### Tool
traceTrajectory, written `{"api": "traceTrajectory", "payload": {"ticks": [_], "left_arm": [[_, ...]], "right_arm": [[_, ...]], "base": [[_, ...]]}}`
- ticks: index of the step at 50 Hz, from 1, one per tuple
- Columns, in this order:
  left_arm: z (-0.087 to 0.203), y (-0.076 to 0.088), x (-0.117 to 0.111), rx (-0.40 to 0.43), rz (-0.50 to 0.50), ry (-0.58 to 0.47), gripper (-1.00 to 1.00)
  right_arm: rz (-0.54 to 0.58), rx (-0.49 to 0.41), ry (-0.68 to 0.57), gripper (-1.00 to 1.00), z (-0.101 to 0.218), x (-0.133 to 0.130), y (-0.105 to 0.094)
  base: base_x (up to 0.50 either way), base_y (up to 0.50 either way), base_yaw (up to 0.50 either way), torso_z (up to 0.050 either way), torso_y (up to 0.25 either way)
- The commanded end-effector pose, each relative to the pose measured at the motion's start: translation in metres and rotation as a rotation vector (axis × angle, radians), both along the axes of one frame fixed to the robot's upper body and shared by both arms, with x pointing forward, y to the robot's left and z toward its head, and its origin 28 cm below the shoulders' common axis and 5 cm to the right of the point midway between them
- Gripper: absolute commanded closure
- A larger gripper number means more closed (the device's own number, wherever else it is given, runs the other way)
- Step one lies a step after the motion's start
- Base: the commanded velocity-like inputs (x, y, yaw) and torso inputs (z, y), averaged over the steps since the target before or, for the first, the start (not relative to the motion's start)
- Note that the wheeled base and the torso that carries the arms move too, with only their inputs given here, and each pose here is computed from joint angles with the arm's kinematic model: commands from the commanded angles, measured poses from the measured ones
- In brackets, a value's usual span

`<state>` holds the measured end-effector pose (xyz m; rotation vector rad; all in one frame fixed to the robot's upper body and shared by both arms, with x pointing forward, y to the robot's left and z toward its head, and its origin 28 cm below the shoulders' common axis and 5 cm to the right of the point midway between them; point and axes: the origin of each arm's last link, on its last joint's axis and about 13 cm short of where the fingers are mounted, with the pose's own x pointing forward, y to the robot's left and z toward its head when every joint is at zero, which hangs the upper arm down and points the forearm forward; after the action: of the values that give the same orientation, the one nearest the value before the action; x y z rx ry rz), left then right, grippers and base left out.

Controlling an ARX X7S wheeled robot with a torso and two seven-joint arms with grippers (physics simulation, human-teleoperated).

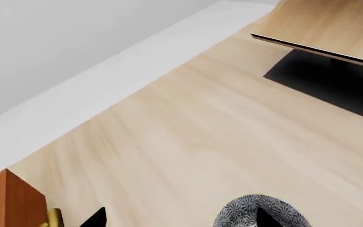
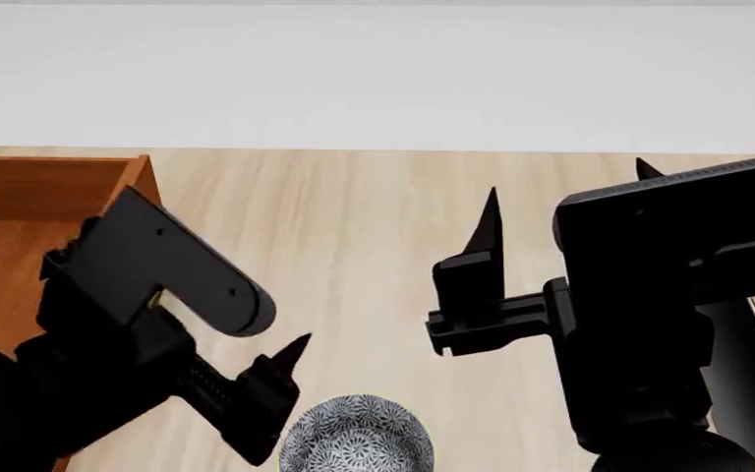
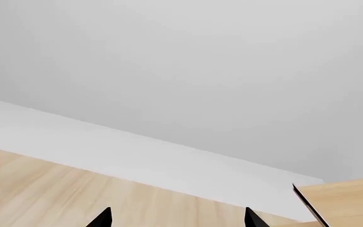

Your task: Put the bowl in the bottom drawer of the cabinet.

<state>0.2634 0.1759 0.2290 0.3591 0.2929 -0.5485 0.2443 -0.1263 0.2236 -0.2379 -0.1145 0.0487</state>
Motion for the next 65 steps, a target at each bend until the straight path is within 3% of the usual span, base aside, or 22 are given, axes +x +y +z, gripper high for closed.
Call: {"api": "traceTrajectory", "payload": {"ticks": [1, 38, 65], "left_arm": [[-0.011, -0.002, 0.008, 0.008, -0.026, 0.116, -1.0], [-0.068, -0.006, 0.032, 0.006, -0.019, 0.287, -1.0], [-0.097, -0.012, 0.043, 0.013, -0.01, 0.332, -1.0]], "right_arm": [[-0.001, 0.001, 0.002, -1.0, -0.001, 0.001, -0.001], [0.003, 0.002, 0.015, -1.0, -0.006, 0.005, 0.0], [0.001, 0.002, 0.019, -1.0, -0.007, 0.004, -0.001]], "base": [[0.0, 0.0, 0.0, 0.0, 0.0], [0.0, 0.0, 0.0, 0.0, 0.0], [0.0, 0.0, 0.0, 0.0, 0.0]]}}
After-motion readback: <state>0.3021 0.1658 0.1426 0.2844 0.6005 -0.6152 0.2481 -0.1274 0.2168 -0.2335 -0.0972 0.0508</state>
